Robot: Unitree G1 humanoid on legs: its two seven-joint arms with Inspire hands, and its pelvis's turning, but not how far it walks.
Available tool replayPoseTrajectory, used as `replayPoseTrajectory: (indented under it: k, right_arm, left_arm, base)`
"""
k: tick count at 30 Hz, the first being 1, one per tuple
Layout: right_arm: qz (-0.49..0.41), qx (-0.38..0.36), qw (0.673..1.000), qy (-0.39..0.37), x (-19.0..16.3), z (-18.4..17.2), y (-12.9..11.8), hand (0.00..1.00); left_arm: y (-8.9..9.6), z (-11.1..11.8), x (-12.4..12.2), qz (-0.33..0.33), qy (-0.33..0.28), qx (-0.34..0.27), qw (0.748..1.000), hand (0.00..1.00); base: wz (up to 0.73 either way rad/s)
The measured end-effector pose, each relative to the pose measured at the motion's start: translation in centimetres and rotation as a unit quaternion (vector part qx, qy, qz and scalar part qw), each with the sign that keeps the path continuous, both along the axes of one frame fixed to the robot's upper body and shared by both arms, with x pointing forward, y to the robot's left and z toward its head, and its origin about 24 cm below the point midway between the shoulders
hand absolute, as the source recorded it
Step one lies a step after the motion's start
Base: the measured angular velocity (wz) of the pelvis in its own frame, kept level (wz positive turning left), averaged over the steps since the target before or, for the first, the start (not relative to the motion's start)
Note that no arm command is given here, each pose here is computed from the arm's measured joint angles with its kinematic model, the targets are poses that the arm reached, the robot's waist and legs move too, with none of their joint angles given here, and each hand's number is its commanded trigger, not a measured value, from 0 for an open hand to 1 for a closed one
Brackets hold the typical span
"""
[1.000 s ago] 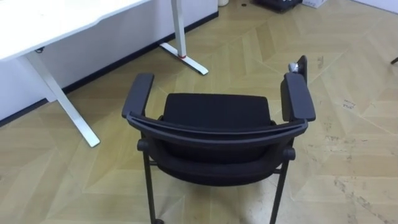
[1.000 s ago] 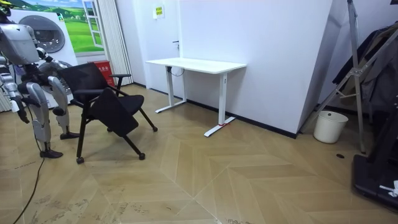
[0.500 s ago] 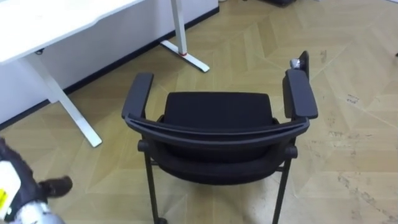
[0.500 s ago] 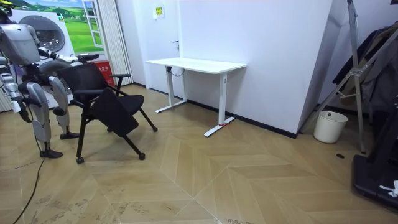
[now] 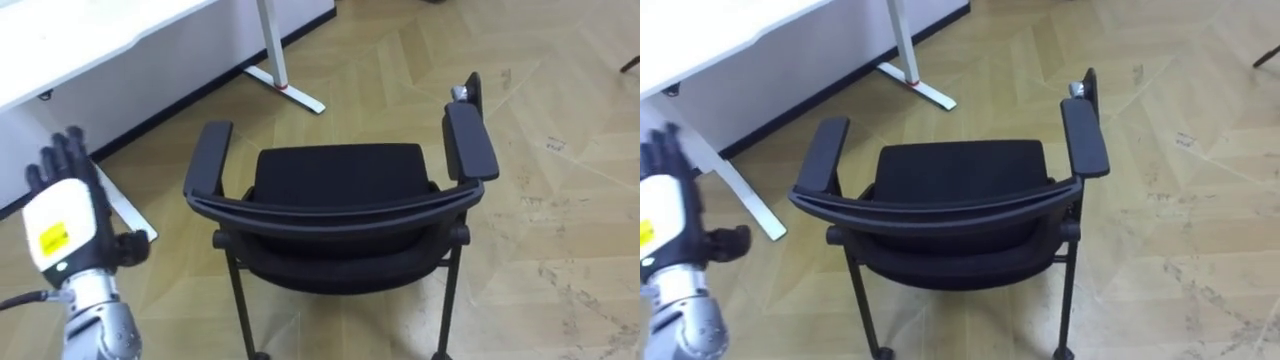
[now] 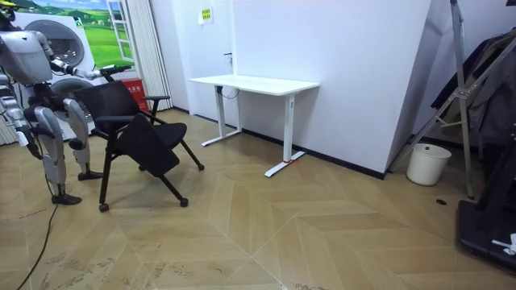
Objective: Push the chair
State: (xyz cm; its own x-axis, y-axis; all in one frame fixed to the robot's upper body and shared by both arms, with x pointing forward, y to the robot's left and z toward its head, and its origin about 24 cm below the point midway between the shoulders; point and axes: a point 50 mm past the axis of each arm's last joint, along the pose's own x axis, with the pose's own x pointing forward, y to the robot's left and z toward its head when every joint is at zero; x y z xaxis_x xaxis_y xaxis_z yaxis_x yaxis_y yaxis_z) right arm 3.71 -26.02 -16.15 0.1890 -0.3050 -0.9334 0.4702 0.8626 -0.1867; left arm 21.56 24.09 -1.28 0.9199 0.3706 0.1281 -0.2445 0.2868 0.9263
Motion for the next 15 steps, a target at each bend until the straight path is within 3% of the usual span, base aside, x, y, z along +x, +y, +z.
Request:
replayPoseTrajectory:
  k: [7, 15]
  right_arm:
    - [0.020, 0.010, 1.000, -0.009, 0.5, -0.1, 0.5, 0.00]
    - [0.011, 0.020, 1.000, -0.011, 0.6, -0.2, 0.9, 0.00]
  left_arm:
    - [-1.5, -0.4, 0.2, -0.041, 0.026, -0.001, 0.999, 0.00]
    - [-4.5, 1.9, 1.2, -0.116, -0.012, -0.006, 0.993, 0.00]
  base:
    - [-0.04]
    - [0.00]
